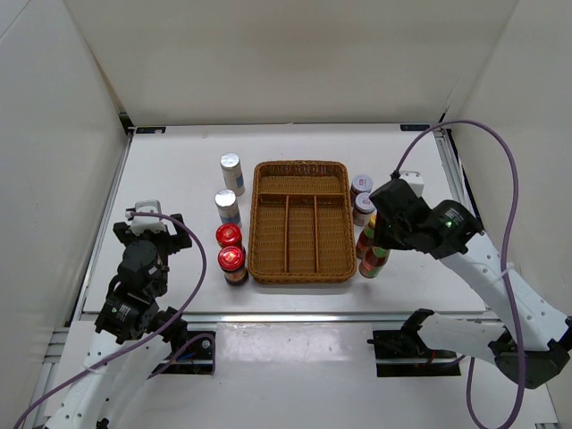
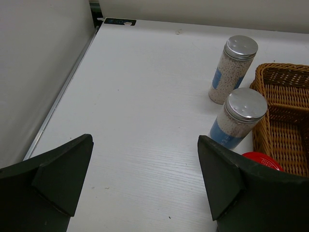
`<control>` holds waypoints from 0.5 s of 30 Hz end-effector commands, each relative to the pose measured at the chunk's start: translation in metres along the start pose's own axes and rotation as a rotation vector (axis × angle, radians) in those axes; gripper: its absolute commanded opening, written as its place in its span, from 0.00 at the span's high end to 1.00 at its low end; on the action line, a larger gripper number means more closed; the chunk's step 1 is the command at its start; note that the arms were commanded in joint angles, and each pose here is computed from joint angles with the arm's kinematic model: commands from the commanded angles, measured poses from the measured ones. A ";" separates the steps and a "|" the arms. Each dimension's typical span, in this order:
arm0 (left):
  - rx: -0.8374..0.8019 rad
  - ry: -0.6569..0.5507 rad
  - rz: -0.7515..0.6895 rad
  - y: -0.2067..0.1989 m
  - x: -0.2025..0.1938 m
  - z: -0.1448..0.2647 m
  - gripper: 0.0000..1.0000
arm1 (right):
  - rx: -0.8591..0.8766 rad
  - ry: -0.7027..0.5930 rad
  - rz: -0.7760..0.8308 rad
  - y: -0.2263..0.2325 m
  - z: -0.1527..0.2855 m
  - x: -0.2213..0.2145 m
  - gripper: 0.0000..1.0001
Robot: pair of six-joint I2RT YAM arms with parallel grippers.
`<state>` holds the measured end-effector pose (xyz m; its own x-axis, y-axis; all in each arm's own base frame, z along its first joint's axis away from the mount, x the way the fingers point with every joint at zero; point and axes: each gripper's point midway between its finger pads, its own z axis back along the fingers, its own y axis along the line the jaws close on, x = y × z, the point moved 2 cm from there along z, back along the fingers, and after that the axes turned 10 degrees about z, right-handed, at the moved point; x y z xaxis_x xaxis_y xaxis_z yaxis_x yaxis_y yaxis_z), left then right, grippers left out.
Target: Organize the condiment bottles
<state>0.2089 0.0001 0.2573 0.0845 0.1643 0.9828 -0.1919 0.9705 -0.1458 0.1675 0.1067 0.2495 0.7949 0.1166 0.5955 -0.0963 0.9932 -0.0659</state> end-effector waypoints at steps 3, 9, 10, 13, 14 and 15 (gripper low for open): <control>0.011 -0.005 -0.001 0.001 0.001 -0.001 0.00 | 0.078 -0.107 0.004 0.013 0.030 0.041 1.00; 0.011 -0.005 -0.001 0.001 0.001 -0.001 0.00 | 0.141 -0.191 0.050 0.040 0.046 0.089 1.00; 0.011 -0.005 -0.001 0.001 0.001 -0.001 0.00 | 0.129 -0.194 0.062 0.045 0.040 0.096 1.00; 0.011 -0.005 -0.001 0.001 0.001 -0.001 0.00 | 0.126 -0.226 0.089 0.060 0.025 0.113 1.00; 0.009 -0.013 0.004 0.001 0.002 0.000 0.00 | 0.130 -0.238 0.095 0.065 0.021 0.118 1.00; 0.009 -0.013 0.004 0.001 0.002 0.000 0.00 | 0.139 -0.257 0.085 0.071 0.018 0.124 1.00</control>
<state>0.2089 0.0001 0.2573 0.0845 0.1643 0.9828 -0.1919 0.9705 -0.1458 0.2210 0.1702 0.3067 0.7116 0.2131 0.6695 -0.2383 0.9696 -0.0554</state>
